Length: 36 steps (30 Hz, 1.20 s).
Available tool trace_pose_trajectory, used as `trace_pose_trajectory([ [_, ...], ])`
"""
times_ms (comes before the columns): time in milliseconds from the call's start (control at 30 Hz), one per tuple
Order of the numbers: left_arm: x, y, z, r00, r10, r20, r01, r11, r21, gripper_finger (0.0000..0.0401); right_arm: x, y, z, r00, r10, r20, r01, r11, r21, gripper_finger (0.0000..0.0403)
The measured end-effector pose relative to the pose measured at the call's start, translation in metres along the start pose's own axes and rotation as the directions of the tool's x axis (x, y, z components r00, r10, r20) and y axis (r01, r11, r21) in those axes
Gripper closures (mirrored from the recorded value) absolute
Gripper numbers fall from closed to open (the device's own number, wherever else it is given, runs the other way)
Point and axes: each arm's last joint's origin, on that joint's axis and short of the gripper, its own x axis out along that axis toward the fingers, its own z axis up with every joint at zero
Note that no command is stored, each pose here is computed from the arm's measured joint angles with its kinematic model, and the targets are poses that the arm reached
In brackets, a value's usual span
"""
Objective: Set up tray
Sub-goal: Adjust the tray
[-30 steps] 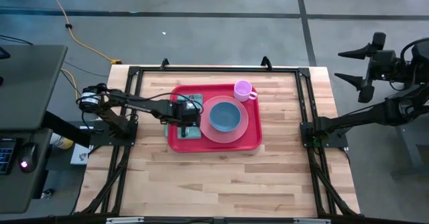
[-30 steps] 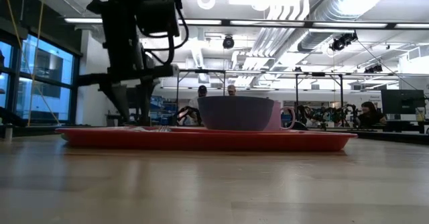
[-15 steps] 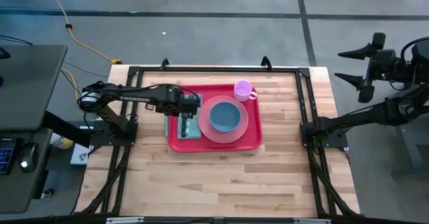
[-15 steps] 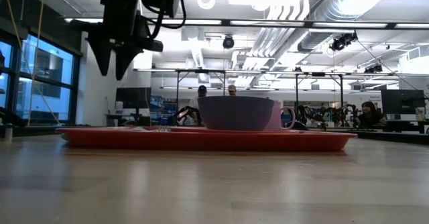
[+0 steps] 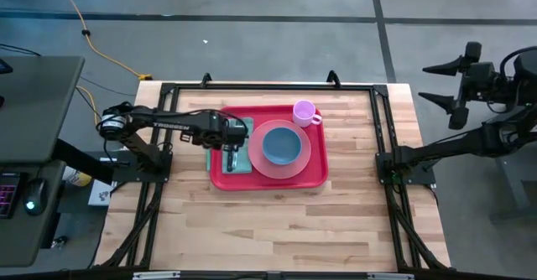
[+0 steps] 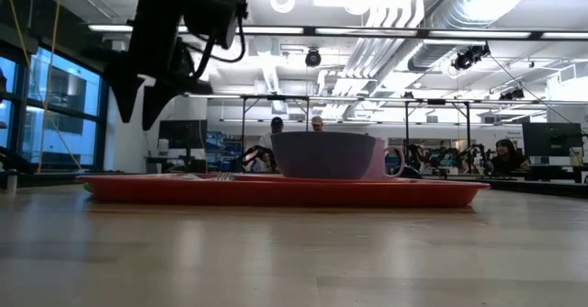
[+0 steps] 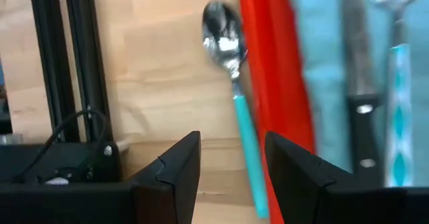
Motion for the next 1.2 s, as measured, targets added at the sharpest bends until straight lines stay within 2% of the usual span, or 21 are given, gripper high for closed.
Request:
trace_pose_trajectory([
  [133,0.012,0.001,-0.006,0.999,0.013,-0.039,-0.014,1.0,-0.013,0.0205,0.0,0.0,-0.001,1.0,0.002,-0.012,-0.002,1.0,0.005,0.0137],
  [533,0.035,0.003,-0.014,0.999,0.027,-0.039,-0.029,0.999,-0.034,0.0211,0.0,0.0,-0.002,1.0,0.001,-0.021,-0.001,1.0,0.018,0.0137],
  [667,0.038,0.003,-0.015,0.999,0.034,-0.02,-0.035,0.999,-0.023,0.0254,0.0,0.0,-0.002,1.0,0.001,-0.021,-0.001,1.0,0.023,0.0137],
  [833,0.038,0.003,-0.014,0.999,0.038,0.008,-0.038,0.999,0.024,0.0375,0.0,0.0,-0.002,1.0,-0.007,-0.022,0.008,1.0,0.03,0.0137],
  [1200,0.039,0.003,-0.011,0.997,0.045,0.055,-0.047,0.999,0.029,0.0391,0.0,0.0,-0.002,1.0,-0.011,-0.023,0.012,0.999,0.045,0.0137],
])
